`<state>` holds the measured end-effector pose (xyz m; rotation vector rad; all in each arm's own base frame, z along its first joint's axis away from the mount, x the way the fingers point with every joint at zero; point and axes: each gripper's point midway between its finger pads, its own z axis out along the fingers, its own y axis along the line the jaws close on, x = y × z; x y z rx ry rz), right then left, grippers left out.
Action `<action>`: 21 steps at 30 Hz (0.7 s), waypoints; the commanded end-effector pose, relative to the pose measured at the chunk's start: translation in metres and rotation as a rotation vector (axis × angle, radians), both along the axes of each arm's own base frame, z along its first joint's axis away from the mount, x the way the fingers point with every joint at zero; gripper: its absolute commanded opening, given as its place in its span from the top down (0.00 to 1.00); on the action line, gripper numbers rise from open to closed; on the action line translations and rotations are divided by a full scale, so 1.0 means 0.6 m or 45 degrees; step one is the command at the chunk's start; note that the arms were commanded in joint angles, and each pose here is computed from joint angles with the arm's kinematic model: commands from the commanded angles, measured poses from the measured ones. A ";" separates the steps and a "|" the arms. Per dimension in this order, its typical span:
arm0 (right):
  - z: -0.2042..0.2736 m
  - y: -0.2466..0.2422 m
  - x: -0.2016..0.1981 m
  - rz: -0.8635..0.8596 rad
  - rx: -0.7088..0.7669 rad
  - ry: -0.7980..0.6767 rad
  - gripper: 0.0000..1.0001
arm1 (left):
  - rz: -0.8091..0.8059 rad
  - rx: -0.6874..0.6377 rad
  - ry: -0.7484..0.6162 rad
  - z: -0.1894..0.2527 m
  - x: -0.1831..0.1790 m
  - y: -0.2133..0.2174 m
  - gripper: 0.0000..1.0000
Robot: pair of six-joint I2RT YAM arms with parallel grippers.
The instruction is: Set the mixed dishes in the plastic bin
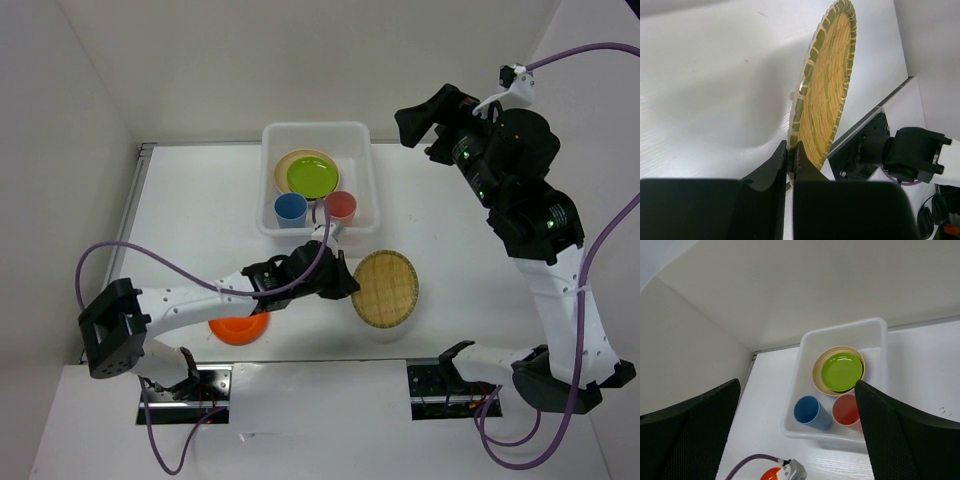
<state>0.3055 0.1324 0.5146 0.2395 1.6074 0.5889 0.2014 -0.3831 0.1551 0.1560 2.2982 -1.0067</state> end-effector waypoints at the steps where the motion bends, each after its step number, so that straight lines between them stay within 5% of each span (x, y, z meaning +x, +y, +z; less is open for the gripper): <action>1: 0.044 -0.019 -0.018 -0.032 0.043 -0.097 0.01 | -0.005 -0.135 -0.180 0.121 0.014 -0.004 1.00; 11: 0.067 -0.035 -0.047 -0.042 0.111 -0.152 0.01 | 0.261 -0.178 -0.410 0.281 0.112 0.101 1.00; 21: 0.061 -0.035 -0.053 -0.030 0.120 -0.146 0.01 | 0.452 -0.129 -0.516 0.360 0.349 0.250 1.00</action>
